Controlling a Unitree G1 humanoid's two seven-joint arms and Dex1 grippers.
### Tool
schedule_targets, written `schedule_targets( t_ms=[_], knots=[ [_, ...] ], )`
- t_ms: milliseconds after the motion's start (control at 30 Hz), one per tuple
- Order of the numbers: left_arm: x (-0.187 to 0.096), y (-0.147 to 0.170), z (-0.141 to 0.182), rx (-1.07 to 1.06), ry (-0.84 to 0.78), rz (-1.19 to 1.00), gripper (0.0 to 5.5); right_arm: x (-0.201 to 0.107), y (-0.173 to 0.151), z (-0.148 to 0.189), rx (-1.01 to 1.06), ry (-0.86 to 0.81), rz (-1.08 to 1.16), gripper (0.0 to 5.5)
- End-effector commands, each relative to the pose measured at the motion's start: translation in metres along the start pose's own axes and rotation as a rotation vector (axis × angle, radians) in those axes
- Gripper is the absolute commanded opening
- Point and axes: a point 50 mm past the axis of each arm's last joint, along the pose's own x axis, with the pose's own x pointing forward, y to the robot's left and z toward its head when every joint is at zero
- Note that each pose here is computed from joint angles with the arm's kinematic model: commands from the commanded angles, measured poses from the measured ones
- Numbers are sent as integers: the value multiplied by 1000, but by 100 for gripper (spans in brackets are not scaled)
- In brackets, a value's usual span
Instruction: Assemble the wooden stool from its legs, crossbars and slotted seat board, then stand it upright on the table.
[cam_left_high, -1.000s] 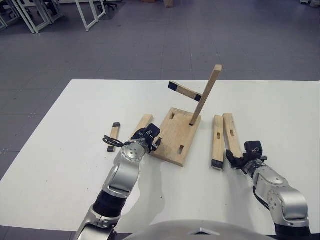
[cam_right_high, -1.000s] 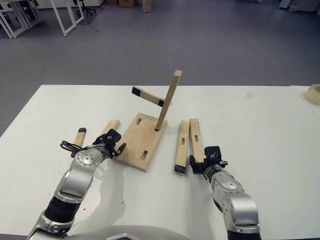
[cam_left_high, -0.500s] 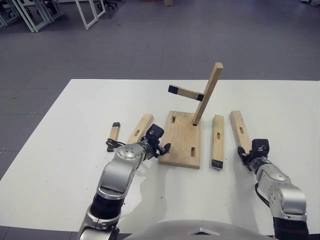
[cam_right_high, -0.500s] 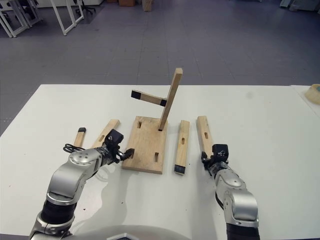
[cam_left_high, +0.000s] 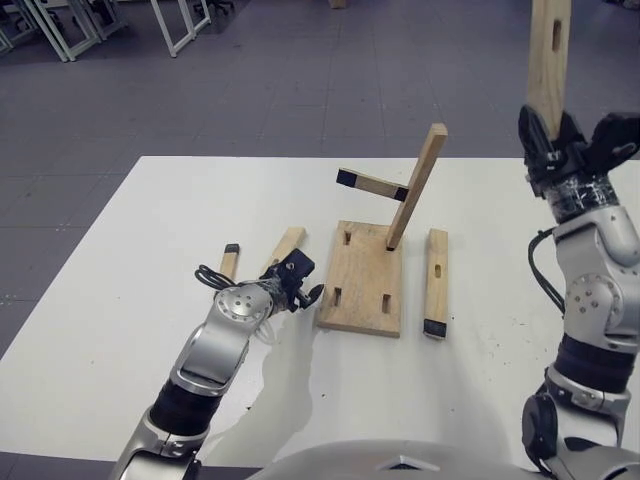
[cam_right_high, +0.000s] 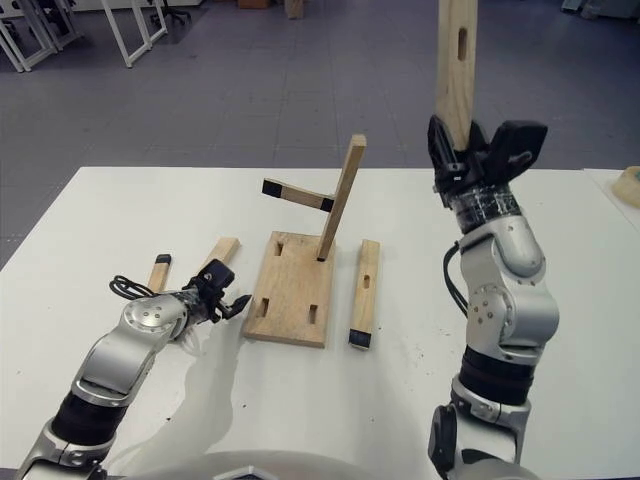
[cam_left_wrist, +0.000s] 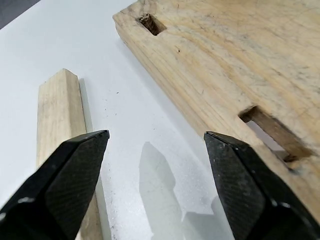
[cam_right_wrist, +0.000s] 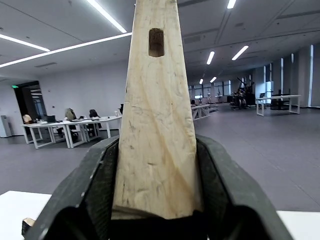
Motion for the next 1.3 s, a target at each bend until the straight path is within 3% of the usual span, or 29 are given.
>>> schedule_targets(
  t_ms=[33,233,500,700,900,967,1167,1300],
  knots=[
    [0,-1,-13,22,61,-32,354,10,9,1,50,-2,83,204],
    [-2,-18,-20,60,100,-177,354,9,32,-13,125,45,214,204],
    [-5,-56,34,14,-223,-460,354,5,45,-32,281,128,339,204],
    [-9,-39,41,-71,-347,-392,354,-7,46,-42,418,211,507,204],
    [-43,27,63,-392,-621,-434,354,-24,36,-49,597,341,700,204],
    [-49,27,68,-509,-684,-547,354,-28,42,-47,672,365,801,204],
    [-55,9,88,-746,-769,-793,452,-37,49,-40,831,406,1029,204],
    [-57,7,96,-803,-774,-849,456,-41,51,-41,871,444,1099,204]
  ],
)
